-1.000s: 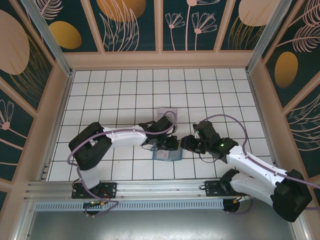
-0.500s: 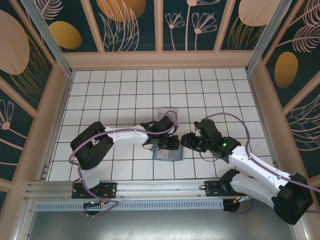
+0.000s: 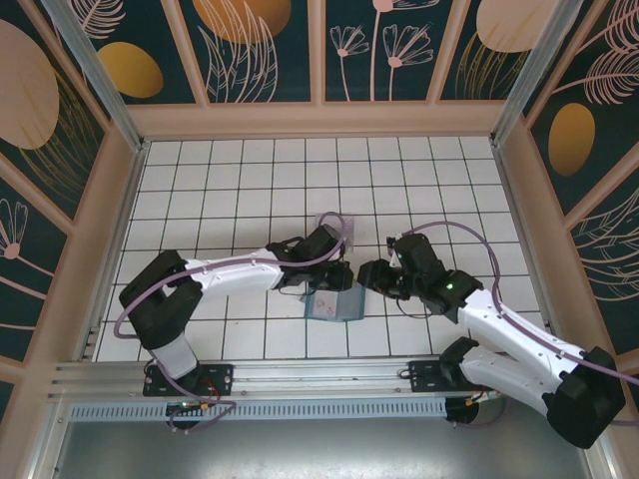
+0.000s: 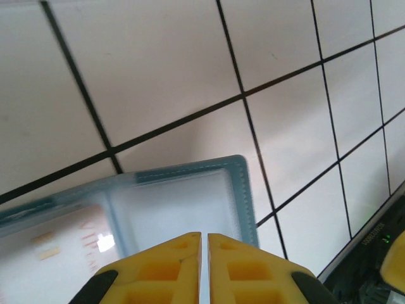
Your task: Take the credit cards out of the card holder
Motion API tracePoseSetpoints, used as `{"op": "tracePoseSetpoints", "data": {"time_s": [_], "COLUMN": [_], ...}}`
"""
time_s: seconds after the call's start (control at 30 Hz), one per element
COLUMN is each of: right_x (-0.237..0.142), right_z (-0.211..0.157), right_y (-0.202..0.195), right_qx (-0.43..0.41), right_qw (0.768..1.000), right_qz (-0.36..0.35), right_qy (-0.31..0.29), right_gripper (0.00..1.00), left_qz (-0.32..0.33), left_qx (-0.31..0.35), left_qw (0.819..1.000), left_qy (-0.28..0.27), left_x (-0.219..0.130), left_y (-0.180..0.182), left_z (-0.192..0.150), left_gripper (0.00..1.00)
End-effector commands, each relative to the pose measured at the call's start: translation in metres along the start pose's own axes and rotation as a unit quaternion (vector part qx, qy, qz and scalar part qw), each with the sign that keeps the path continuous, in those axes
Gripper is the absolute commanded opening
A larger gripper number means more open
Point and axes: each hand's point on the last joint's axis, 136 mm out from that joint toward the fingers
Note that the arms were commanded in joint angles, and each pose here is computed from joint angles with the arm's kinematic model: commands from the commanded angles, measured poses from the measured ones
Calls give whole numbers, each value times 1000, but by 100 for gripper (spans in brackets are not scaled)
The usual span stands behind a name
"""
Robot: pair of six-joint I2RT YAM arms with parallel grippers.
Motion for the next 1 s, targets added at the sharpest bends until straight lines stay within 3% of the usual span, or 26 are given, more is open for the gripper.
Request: {"op": "tracePoseSetpoints", "data": {"time_s": [0.0, 0.27, 0.57, 0.97], "right_x": [-3, 18, 55, 88], "right_z": [16, 10, -8, -47], "right_y": [22, 36, 42, 14], "right_qx": [0, -12, -21, -16], "right_qw": [999, 999, 996, 985], "right_qz": [31, 25, 0, -61], "right_qy": [-16, 17, 82, 159], "right_gripper": [36, 37, 37, 34], "left_qz": [10, 23, 26, 47], "left_qx": [1, -25, -37, -36], "left_qw": [1000, 999, 999, 998], "left_qy": [-20, -35, -26, 12], "left_x": [-12, -26, -28, -17], "left_y": [14, 53, 71, 92], "left_z": [7, 8, -3, -22], "left_gripper": [13, 13, 13, 17]}}
Point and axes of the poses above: each hand's point on the last joint's axis, 136 mm out from that joint toward the fingers, its own x axis out along the fingers, its own y axis along the line the jaws close on, z = x × y, and after that the axes turned 14 degrees about -x, right-handed
